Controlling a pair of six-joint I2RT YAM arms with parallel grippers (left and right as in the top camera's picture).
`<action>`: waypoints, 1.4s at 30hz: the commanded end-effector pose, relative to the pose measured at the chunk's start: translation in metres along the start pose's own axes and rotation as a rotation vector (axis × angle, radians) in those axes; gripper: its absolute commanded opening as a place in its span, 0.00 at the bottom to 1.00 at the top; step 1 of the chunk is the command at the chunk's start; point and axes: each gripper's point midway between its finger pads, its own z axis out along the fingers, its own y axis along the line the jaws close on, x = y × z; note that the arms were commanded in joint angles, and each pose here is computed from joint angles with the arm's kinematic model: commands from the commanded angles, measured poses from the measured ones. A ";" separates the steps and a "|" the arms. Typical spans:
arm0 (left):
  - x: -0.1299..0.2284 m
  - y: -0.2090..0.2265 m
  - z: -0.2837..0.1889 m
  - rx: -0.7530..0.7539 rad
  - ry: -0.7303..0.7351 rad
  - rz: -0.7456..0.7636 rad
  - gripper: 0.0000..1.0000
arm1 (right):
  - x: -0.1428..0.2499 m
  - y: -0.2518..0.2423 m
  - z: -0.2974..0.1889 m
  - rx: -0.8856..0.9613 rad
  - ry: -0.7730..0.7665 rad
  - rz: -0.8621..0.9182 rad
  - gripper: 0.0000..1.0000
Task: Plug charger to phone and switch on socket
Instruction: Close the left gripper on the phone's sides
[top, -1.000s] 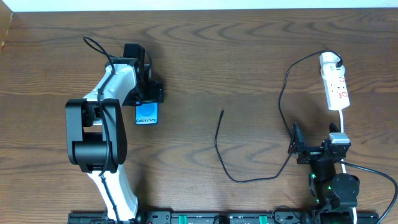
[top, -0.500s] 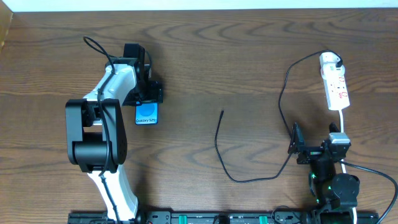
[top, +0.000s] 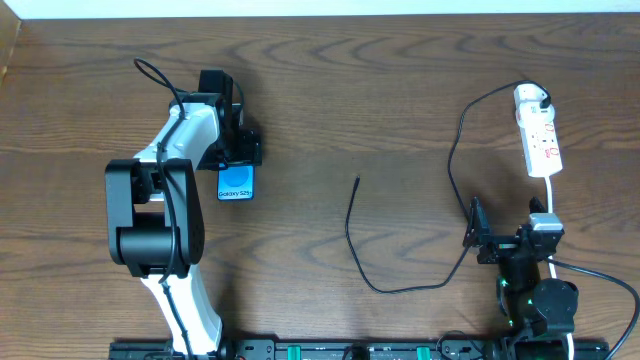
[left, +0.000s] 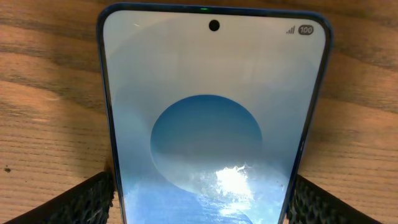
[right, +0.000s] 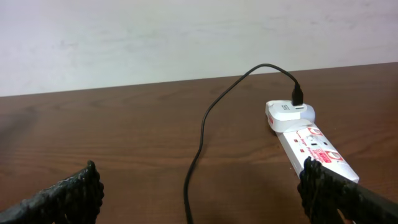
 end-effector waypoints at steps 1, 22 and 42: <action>0.009 0.000 0.013 0.006 0.043 -0.003 0.85 | 0.000 0.000 0.000 0.001 -0.001 0.010 0.99; 0.011 0.000 0.014 0.006 0.049 -0.003 0.80 | 0.000 0.000 0.000 0.001 -0.001 0.010 0.99; 0.011 0.000 0.014 0.006 0.049 -0.003 0.78 | 0.000 0.000 0.000 0.001 -0.001 0.010 0.99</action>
